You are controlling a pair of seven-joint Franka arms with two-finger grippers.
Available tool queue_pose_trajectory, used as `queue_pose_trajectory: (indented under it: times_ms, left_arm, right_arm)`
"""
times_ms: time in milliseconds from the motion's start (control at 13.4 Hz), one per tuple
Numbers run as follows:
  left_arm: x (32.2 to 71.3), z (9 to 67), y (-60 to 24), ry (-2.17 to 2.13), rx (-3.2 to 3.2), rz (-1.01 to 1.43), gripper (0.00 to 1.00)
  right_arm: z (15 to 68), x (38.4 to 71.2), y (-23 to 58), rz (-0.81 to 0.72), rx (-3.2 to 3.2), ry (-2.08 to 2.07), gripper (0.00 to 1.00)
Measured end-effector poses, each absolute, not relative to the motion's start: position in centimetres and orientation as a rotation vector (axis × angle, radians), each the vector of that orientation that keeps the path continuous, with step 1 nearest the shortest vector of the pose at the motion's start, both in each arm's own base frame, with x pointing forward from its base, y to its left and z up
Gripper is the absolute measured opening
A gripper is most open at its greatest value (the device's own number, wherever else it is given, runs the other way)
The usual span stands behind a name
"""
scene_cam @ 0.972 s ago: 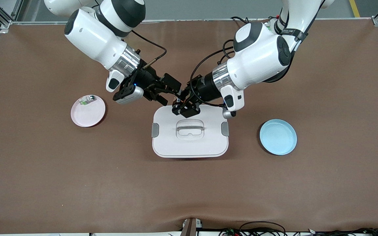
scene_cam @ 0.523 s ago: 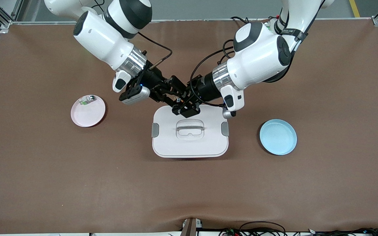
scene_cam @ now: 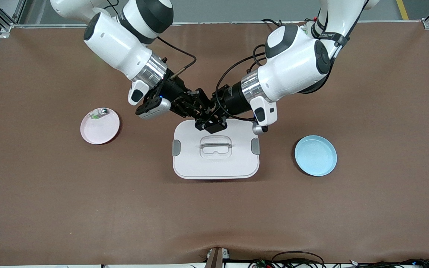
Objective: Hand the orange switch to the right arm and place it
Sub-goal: 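Close the right gripper on the switch and open the left gripper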
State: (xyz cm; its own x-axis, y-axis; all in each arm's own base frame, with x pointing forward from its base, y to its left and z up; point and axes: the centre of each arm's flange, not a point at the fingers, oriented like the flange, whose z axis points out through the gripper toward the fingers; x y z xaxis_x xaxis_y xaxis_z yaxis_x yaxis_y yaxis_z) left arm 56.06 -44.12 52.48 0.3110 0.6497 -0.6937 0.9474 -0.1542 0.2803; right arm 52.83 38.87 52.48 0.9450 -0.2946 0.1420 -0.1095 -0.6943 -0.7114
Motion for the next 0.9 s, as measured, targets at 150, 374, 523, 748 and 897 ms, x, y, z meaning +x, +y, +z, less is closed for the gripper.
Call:
queue_pose_trajectory:
  times_ms: [150, 374, 523, 748, 897]
  left_arm:
    - [56.09, 52.61, -44.09, 1.415, 1.889, -0.548, 0.72]
    - [56.09, 52.65, -44.09, 1.414, 1.890, -0.546, 0.72]
    - [56.10, 52.66, -44.10, 1.414, 1.890, -0.544, 0.78]
    - [56.09, 52.68, -44.12, 1.413, 1.890, -0.542, 1.00]
    - [56.13, 52.68, -44.07, 1.413, 1.889, -0.541, 1.00]
  right_arm:
    - [52.58, 52.86, 38.86, -0.316, -2.332, 0.285, 0.42]
    - [52.61, 52.86, 38.86, -0.316, -2.331, 0.285, 0.42]
    - [52.66, 52.87, 38.89, -0.307, -2.323, 0.302, 0.42]
    - [52.83, 52.97, 38.94, -0.296, -2.311, 0.328, 0.42]
    - [52.85, 53.08, 38.94, -0.297, -2.310, 0.330, 0.42]
